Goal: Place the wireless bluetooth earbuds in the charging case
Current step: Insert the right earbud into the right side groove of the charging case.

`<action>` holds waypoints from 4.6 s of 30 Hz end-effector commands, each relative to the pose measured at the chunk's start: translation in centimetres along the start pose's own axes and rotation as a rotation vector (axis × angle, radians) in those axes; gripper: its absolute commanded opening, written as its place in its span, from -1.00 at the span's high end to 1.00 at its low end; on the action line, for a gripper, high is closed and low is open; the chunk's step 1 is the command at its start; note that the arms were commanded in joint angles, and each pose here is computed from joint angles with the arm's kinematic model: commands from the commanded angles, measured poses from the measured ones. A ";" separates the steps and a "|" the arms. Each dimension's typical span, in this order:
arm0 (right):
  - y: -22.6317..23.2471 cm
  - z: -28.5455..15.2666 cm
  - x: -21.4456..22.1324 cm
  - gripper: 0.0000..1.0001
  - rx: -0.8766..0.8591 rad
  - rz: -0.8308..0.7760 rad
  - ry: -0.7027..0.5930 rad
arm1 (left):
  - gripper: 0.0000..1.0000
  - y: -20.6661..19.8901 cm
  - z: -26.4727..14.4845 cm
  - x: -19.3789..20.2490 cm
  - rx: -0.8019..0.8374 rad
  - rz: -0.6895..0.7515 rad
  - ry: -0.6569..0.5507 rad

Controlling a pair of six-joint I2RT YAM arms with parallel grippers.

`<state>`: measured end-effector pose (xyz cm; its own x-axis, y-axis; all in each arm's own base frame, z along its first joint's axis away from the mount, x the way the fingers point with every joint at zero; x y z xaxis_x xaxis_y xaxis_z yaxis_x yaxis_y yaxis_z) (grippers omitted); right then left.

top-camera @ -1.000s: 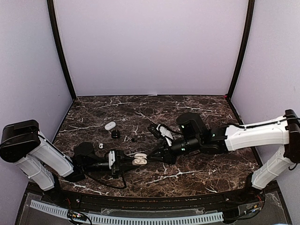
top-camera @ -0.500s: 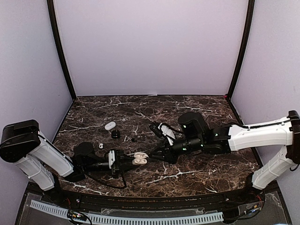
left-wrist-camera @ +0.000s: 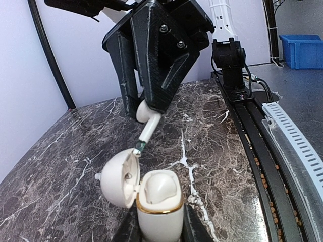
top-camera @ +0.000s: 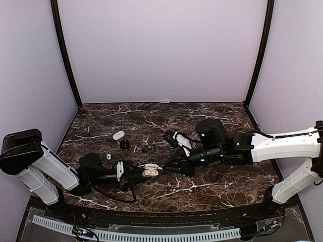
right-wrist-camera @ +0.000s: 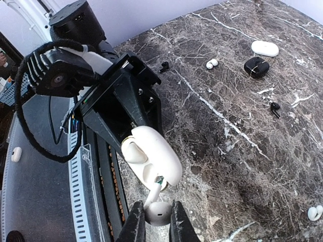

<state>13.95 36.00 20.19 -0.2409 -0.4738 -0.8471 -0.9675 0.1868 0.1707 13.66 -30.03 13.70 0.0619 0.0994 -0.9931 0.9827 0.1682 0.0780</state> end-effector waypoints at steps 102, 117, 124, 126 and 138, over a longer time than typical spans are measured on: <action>2.5 1.2 1.7 1.00 0.127 -1.246 0.187 | 0.74 0.1 0.3 -0.8 0.016 -0.079 0.011; 2.3 2.0 1.8 1.00 0.122 -1.265 0.225 | 0.74 -0.3 0.3 -0.7 0.045 -0.073 0.016; 2.4 2.5 1.9 1.00 0.105 -1.273 0.237 | 0.74 -0.6 0.3 -0.6 0.063 -0.059 0.023; 2.4 2.6 2.0 1.00 0.096 -1.273 0.247 | 0.74 -0.6 0.3 -0.5 0.066 -0.053 0.025; 3.0 2.4 2.0 1.00 0.057 -1.260 0.231 | 0.74 -0.8 0.2 -0.3 0.074 -0.029 0.027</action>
<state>11.43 37.04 16.76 0.8136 -0.5157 -0.2686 -0.5337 -0.4790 -0.6970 12.98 -30.13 12.26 -0.0216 0.1744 -0.9844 0.9930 0.1178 -0.0010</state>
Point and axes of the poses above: each gripper's point midway between its finger pads, its own z axis out along the fingers, its own y axis along the line the jaws close on, x = y × z, the point moved 4 cm from there along -z, back along the fingers, and after that the axes turned 10 degrees about -z, right-handed, at the moved point
